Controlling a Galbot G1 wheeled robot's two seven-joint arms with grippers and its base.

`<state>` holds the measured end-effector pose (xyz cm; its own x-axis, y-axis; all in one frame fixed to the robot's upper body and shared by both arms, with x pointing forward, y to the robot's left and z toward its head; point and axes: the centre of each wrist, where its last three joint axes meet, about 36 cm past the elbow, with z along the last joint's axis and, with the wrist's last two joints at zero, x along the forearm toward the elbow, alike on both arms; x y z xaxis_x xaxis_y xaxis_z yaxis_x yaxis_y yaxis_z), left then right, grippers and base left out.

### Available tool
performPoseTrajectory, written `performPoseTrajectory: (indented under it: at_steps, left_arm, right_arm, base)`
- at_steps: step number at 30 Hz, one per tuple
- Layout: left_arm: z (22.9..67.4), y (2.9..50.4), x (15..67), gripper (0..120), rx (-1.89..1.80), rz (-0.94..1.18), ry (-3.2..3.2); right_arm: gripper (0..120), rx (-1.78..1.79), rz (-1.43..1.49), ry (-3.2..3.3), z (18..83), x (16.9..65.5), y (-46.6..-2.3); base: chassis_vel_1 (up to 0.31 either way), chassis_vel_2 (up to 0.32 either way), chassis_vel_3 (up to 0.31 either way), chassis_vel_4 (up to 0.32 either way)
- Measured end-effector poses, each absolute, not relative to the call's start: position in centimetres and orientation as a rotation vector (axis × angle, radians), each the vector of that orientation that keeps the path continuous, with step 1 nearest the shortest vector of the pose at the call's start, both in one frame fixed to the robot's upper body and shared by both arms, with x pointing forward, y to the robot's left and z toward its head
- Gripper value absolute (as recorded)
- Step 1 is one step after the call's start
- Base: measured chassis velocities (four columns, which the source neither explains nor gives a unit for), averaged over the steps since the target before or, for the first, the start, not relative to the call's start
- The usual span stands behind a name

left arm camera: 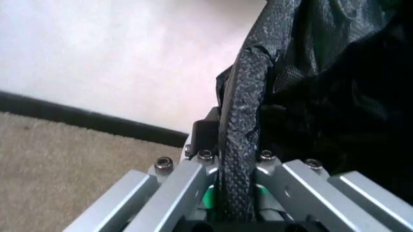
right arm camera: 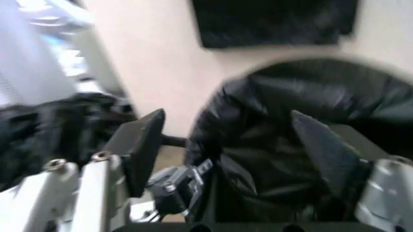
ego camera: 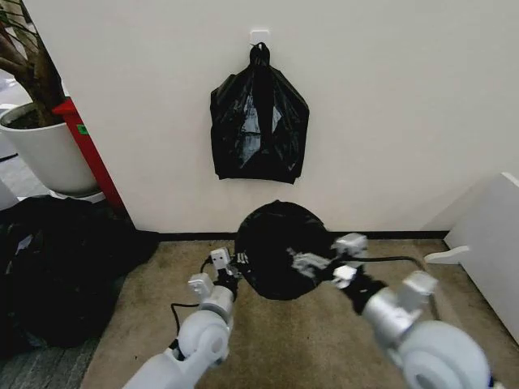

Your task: Place the garbage bag over the trash bin.

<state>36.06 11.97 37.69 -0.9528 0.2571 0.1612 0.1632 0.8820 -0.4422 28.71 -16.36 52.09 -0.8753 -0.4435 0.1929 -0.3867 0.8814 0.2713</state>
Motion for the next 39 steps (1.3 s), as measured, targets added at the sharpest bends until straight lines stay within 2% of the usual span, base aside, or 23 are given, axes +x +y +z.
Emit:
performPoseTrajectory:
  at_steps: [2,3,6,7,9,11,18,26,39]
  left_arm:
    - [37.4,11.2,35.7,1,-0.330,0.617,-2.853]
    - [37.4,11.2,35.7,1,-0.330,0.617,-2.853]
    - [37.1,10.7,35.2,1,-0.347,0.598,-2.868]
    - [37.1,10.7,35.2,1,-0.347,0.598,-2.869]
    - [37.0,10.6,34.9,1,-0.361,0.581,-2.887]
    - [37.0,10.5,34.8,1,-0.368,0.576,-2.897]
    - [37.4,10.3,34.7,1,-0.386,0.581,-2.917]
    - [37.5,10.1,34.5,1,-0.412,0.580,-2.929]
    - [37.9,10.4,34.1,1,-0.460,0.568,-2.969]
  right_arm:
    - [59,0.500,-0.395,-2.770,51.7,29.3,-13.5]
    - [59,0.500,-0.395,-2.770,51.7,29.3,-13.5]
    - [47,0.313,-0.463,-2.706,50.9,31.1,-11.0]
    - [47,0.306,-0.465,-2.704,50.9,31.2,-10.9]
    - [36,0.172,-0.502,-2.661,50.0,32.7,-10.0]
    - [32,0.127,-0.519,-2.651,49.7,33.2,-9.8]
    - [1,-0.101,-0.600,-2.578,48.0,35.8,-8.3]
    - [0,-0.188,-0.587,-2.547,46.8,38.1,-6.7]
    - [0,-0.318,-0.582,-2.516,44.8,40.7,-7.1]
  base:
    - [0.000,0.000,0.000,0.000]
    - [0.000,0.000,0.000,0.000]
    - [0.000,0.000,0.000,0.000]
    - [0.000,0.000,0.000,0.000]
    - [0.000,0.000,0.000,0.000]
    - [0.000,0.000,0.000,0.000]
    - [0.000,0.000,0.000,0.000]
    - [0.000,0.000,0.000,0.000]
    - [0.000,0.000,0.000,0.000]
